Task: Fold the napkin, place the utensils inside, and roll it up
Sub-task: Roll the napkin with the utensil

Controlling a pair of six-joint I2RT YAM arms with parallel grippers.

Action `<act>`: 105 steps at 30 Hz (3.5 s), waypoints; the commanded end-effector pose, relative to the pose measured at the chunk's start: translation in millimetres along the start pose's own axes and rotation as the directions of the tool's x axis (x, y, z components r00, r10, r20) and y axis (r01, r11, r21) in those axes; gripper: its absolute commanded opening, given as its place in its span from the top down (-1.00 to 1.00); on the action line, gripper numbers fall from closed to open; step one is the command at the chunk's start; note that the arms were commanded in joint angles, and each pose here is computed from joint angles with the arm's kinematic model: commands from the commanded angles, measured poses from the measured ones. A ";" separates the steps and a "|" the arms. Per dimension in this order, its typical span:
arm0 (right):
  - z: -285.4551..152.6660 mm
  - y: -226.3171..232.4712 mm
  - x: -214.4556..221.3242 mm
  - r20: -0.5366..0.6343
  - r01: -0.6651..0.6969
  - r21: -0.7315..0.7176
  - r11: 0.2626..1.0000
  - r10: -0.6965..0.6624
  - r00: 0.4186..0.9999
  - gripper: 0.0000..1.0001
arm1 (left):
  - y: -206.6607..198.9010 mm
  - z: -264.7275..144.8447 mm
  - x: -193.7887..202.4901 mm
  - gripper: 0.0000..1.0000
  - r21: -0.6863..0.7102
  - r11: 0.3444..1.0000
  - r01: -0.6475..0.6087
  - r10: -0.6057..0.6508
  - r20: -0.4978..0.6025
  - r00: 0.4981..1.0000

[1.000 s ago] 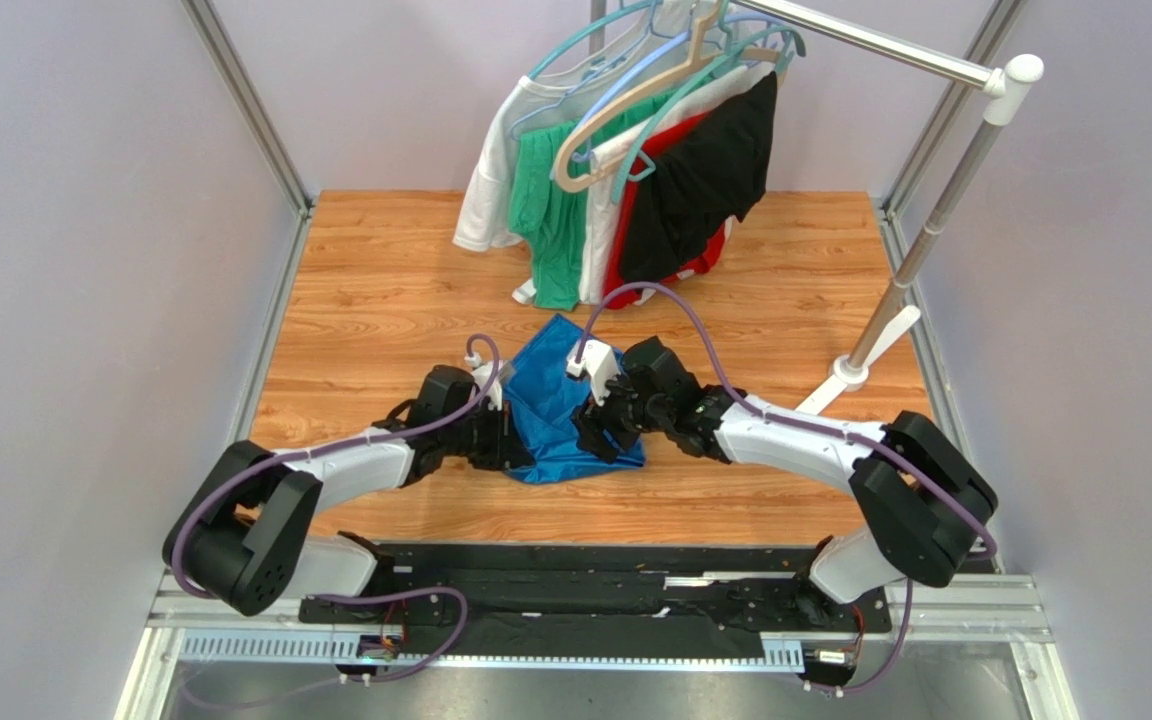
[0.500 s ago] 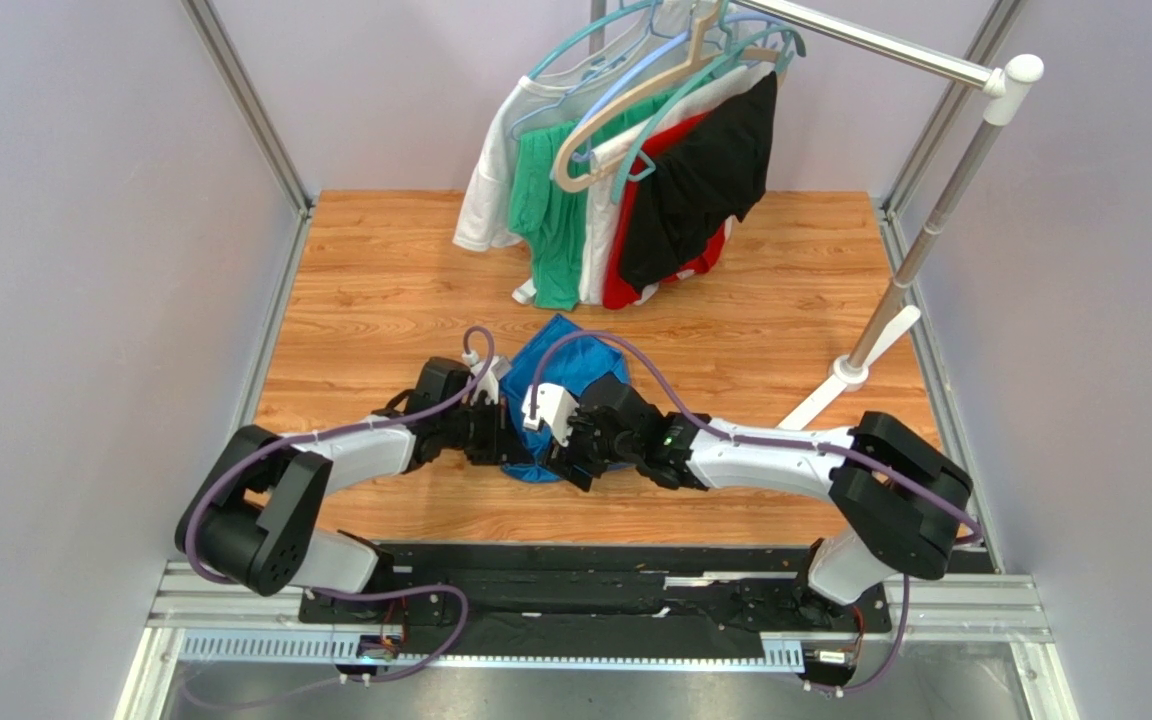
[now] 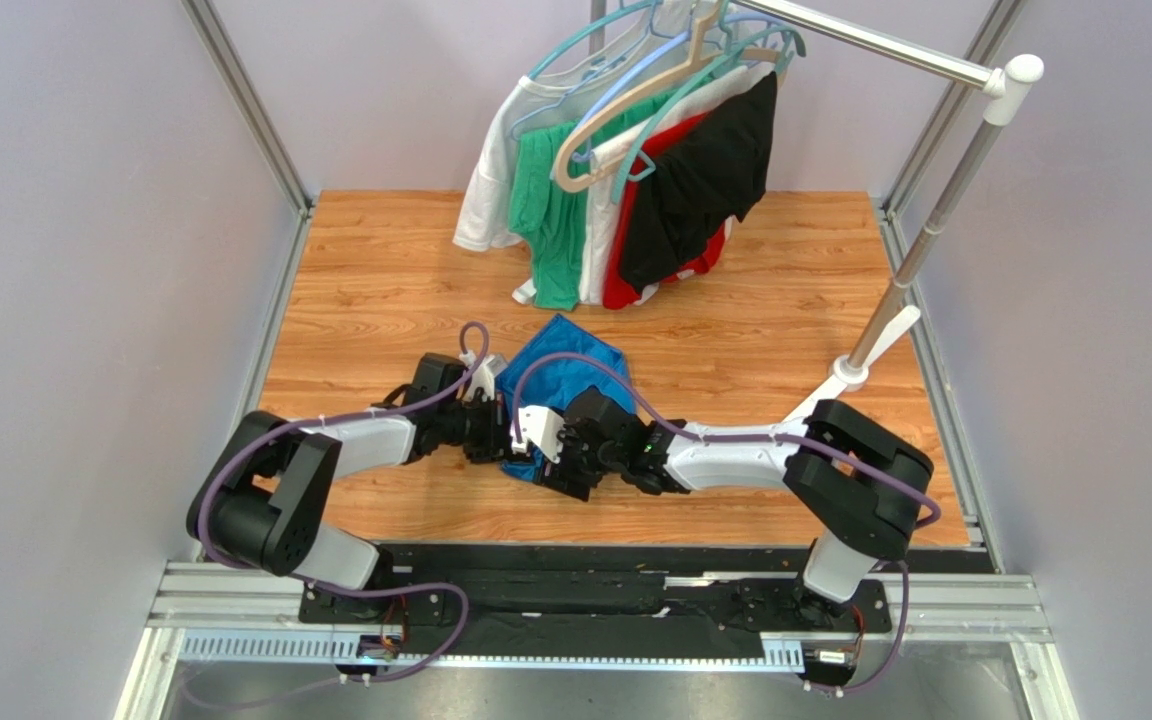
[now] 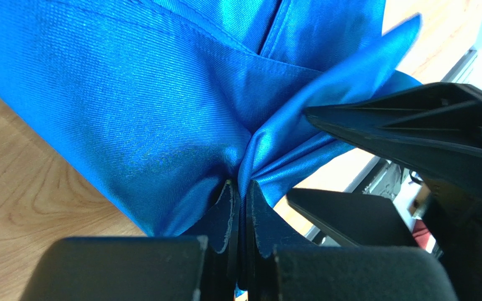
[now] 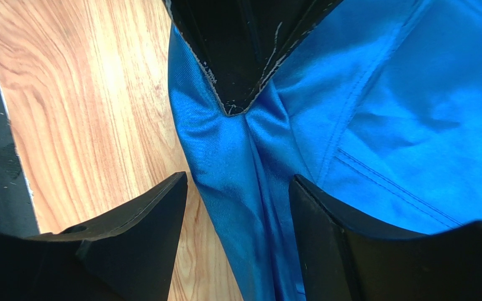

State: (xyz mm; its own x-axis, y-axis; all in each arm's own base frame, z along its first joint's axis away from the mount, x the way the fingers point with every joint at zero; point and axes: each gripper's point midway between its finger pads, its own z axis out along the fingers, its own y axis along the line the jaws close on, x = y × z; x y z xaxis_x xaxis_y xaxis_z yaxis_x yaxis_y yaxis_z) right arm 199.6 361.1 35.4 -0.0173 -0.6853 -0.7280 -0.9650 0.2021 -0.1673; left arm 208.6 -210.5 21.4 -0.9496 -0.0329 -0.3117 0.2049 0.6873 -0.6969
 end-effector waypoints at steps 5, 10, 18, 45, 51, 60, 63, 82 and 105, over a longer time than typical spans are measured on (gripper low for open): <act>15.5 -6.2 -15.6 0.031 0.060 -0.005 0.998 -0.060 0.998 -0.29 | 2.2 1.7 -3.8 1.00 0.000 1.000 0.008 -0.008 -0.002 1.000; 17.1 -13.1 -9.9 0.014 0.022 -0.025 0.999 -0.021 1.000 -0.16 | 0.0 0.4 -5.7 1.00 0.006 1.000 -0.003 0.003 0.006 1.000; 18.1 -11.2 -6.9 -0.007 -0.036 -0.089 0.995 0.036 0.999 0.37 | -4.7 -1.8 -10.0 1.00 0.019 1.000 -0.023 0.023 0.023 0.999; 6.4 -11.6 -19.3 0.004 -0.102 -0.156 0.982 0.104 0.995 0.07 | 0.1 -0.4 -8.9 1.00 0.004 1.000 -0.005 0.005 0.007 1.000; 12.9 -19.9 -14.7 -0.008 -0.096 -0.120 0.988 0.096 0.995 0.53 | -1.6 -0.7 -10.3 1.00 0.014 1.000 -0.011 0.011 0.011 1.000; 12.8 -22.1 -14.4 -0.018 -0.107 -0.127 0.986 0.105 0.994 0.84 | -6.6 -3.5 -13.1 0.75 0.030 0.999 -0.025 0.024 0.031 0.999; 15.9 -23.1 -11.7 -0.034 -0.118 -0.135 0.984 0.115 0.993 0.92 | -10.6 -6.3 -16.3 0.47 0.039 0.999 -0.039 0.037 0.048 0.998; 19.0 -29.9 -4.4 -0.059 -0.224 -0.208 0.952 0.216 0.975 1.00 | -10.5 -7.4 -13.6 0.10 0.043 0.998 -0.039 0.037 0.056 0.998; -14.0 -55.4 -24.2 0.057 -0.168 0.040 0.985 0.166 0.985 -0.09 | 22.1 -5.5 -17.0 0.94 -0.055 0.992 0.112 -0.111 0.030 0.993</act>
State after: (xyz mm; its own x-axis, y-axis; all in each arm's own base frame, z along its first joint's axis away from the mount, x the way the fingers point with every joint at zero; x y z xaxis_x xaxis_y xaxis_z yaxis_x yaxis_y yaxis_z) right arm 233.3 346.6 46.3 -0.2566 -0.6420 -0.7225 -0.9486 0.3107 0.0608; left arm 222.0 -197.8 21.3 -0.9558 -0.1076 -0.2736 0.1234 0.6979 -0.7054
